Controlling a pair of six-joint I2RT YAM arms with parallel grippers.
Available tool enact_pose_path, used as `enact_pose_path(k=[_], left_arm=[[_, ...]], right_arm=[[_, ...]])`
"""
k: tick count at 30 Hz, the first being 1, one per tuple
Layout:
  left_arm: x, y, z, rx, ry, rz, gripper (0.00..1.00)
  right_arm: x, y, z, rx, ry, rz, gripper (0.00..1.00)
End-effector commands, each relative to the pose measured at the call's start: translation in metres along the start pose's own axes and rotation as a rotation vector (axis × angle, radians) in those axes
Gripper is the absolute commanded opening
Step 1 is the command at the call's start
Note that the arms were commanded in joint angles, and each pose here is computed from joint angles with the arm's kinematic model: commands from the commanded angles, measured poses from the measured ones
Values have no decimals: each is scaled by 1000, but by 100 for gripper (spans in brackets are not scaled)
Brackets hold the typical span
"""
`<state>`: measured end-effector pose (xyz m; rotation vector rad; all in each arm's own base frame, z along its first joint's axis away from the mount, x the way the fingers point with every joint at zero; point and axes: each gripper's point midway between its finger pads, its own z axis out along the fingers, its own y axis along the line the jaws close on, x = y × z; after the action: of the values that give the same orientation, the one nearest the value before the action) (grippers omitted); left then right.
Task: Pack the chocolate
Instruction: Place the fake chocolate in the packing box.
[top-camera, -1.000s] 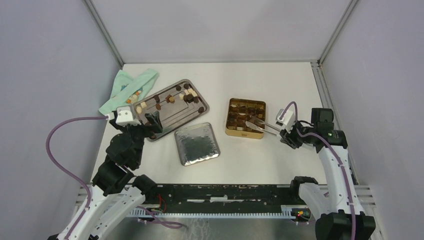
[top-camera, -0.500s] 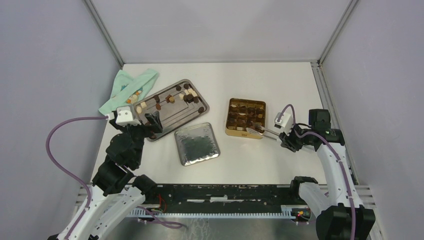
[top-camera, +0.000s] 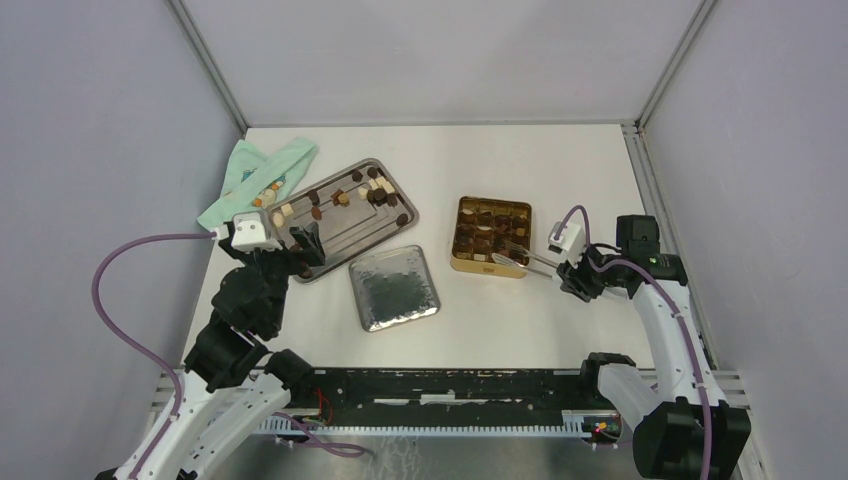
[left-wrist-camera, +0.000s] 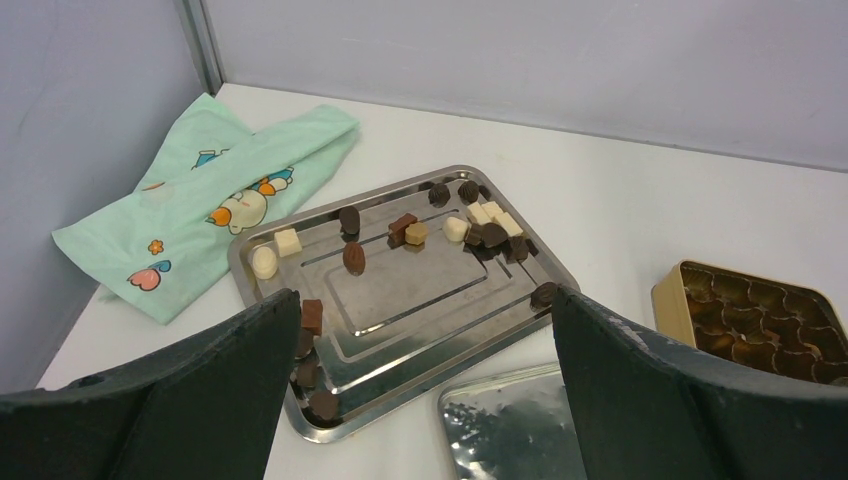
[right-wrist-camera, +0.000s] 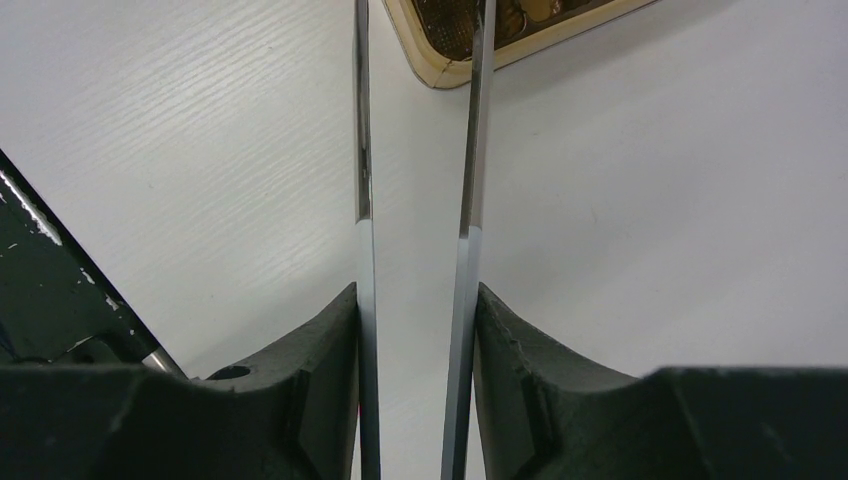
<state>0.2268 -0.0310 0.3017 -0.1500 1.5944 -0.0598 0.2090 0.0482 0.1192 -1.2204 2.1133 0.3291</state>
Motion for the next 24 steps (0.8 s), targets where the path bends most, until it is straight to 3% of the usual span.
enact_pose_path(k=[1,12,19,24], left_arm=[[-9,0,-1,13,-30,10,100],[-9,-1,-1,15,-32,8,100],[-9,-2,0,18,-29,8,100],[-7,-2,1,17,-22,15,100]], right_arm=[[-12,-8,-2,20,-45,-19,47],[-31,-12,-10,18,-95,-42,44],[-78,-19,-14,-26,-230,-70,42],[-126,-18,8,-33,-248,-151,42]])
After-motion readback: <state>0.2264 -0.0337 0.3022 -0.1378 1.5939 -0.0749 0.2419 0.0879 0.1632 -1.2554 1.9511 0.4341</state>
